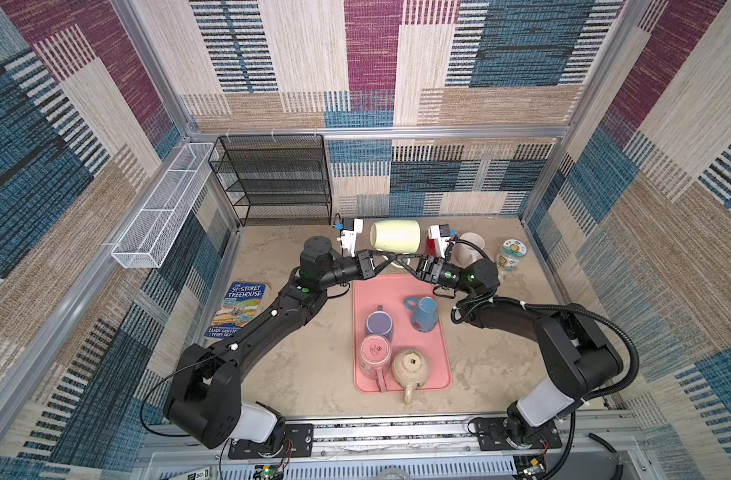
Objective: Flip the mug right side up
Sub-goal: 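Close the right gripper on the mug handle while the left gripper releases the base, then carry the light green mug beyond the tray with the right gripper while the left withdraws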
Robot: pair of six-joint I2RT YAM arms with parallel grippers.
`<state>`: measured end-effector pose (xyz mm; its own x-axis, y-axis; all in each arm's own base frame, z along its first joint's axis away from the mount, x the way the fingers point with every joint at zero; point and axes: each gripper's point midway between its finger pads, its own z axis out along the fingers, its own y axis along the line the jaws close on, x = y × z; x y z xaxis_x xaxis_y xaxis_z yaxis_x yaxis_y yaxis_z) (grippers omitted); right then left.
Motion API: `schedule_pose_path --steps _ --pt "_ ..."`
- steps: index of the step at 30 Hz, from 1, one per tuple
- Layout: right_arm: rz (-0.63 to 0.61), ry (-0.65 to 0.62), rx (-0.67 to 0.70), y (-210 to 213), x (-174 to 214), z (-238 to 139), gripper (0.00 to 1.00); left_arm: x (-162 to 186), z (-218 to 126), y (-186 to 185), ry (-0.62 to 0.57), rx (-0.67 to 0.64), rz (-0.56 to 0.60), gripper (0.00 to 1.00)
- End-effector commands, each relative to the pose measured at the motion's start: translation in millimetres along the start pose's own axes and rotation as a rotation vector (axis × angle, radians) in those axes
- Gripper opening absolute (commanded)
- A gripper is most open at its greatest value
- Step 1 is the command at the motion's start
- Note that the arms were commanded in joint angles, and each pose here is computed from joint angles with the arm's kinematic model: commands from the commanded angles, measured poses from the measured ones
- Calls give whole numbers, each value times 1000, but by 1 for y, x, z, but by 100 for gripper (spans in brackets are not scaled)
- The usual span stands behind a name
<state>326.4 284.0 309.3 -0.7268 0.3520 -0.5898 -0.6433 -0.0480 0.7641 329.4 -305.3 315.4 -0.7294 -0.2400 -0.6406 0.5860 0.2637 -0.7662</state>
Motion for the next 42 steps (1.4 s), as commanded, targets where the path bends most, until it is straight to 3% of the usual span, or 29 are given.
schedule_pose_path --steps 1,5,20,29,30,31,34,42 --pt "-53 -35 -35 15 -9 1 7 14 -2 0 58 -2 44 0" --pt "-38 -33 -23 13 -6 -1 3 13 -6 3 48 -40 57 1" --pt "-67 -44 25 15 -2 -10 0 14 -14 18 43 -148 81 32" --pt "-119 -32 69 18 -2 -12 0 16 -26 19 47 -208 120 42" --pt "-130 -34 88 18 -3 -14 0 14 -30 23 40 -249 133 49" --pt "-138 -33 106 17 -3 -14 0 12 -33 23 41 -275 145 65" --pt "-167 -25 179 12 -6 -16 0 9 -44 23 36 -334 181 87" --pt "-259 -7 382 5 -17 -26 0 12 -78 21 38 -470 247 95"
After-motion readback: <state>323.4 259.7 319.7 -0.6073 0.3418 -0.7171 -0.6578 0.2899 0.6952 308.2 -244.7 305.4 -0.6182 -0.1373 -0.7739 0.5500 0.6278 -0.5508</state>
